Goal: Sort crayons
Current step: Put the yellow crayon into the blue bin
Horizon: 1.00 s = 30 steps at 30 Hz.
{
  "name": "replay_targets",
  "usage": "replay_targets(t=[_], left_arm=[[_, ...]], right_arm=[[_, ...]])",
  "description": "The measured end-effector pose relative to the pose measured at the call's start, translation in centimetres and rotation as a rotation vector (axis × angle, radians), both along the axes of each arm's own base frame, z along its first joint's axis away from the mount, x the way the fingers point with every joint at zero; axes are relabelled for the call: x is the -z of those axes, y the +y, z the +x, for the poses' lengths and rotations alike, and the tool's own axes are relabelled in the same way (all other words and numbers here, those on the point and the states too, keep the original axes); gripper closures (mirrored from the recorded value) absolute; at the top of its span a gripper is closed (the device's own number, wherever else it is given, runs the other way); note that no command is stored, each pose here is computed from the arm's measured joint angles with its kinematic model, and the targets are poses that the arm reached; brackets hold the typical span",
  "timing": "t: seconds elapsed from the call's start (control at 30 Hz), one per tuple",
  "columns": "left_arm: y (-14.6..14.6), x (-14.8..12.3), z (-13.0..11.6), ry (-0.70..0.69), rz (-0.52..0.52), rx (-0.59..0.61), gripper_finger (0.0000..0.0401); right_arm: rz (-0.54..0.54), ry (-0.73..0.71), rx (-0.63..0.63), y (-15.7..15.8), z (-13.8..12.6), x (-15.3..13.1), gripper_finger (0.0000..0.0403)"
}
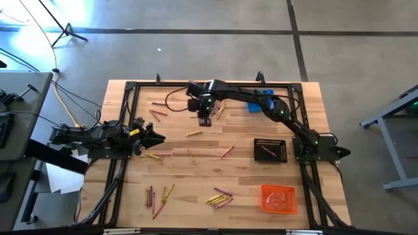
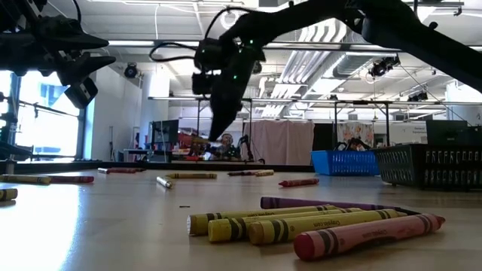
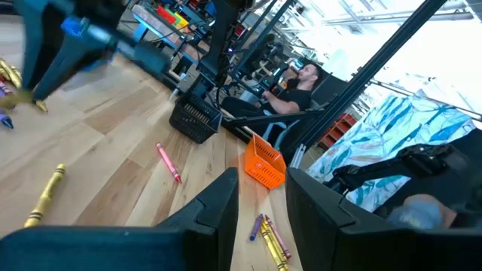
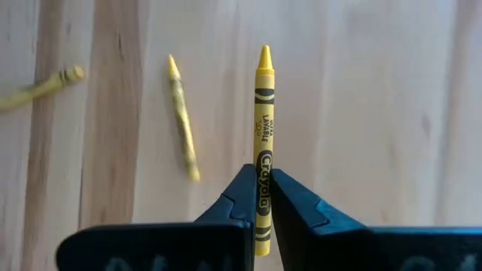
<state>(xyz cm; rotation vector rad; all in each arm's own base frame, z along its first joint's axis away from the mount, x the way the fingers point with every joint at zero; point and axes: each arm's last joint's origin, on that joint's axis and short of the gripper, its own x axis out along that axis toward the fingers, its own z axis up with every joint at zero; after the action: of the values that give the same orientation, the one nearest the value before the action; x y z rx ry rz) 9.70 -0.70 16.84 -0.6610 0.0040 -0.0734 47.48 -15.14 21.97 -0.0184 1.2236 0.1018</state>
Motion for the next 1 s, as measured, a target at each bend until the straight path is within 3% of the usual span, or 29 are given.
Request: replay_targets(t=[0.13, 0.3, 0.53, 0.7, 1.0], left_arm=[[0.0, 0.0, 0.0, 0.000, 0.000, 0.001, 0.0302], [0.0, 0.0, 0.0, 0.000, 0.000, 0.000, 0.0302], [0.0, 0.0, 0.0, 0.000, 0.000, 0.000, 0.0302], [0.0, 0.0, 0.0, -0.001, 0.000, 0.000, 0.0302], [0.0, 0.0, 0.0, 0.000, 0.000, 0.000, 0.0302]], right_arm=[[-0.035, 0.174, 0.047, -1.2, -3.2, -1.8, 0.0387], [0.046, 0.361, 0.140, -3.3, -8.1, -3.8, 0.0387], [0.071, 0.342, 0.324, -7.3, -13.9, -6.0, 0.0387], [0.095, 0.326, 0.499, -9.7, -18.8, -5.2, 0.0387], [0.141, 0.328, 0.740, -11.1, -25.8, 0.1, 0.0387]])
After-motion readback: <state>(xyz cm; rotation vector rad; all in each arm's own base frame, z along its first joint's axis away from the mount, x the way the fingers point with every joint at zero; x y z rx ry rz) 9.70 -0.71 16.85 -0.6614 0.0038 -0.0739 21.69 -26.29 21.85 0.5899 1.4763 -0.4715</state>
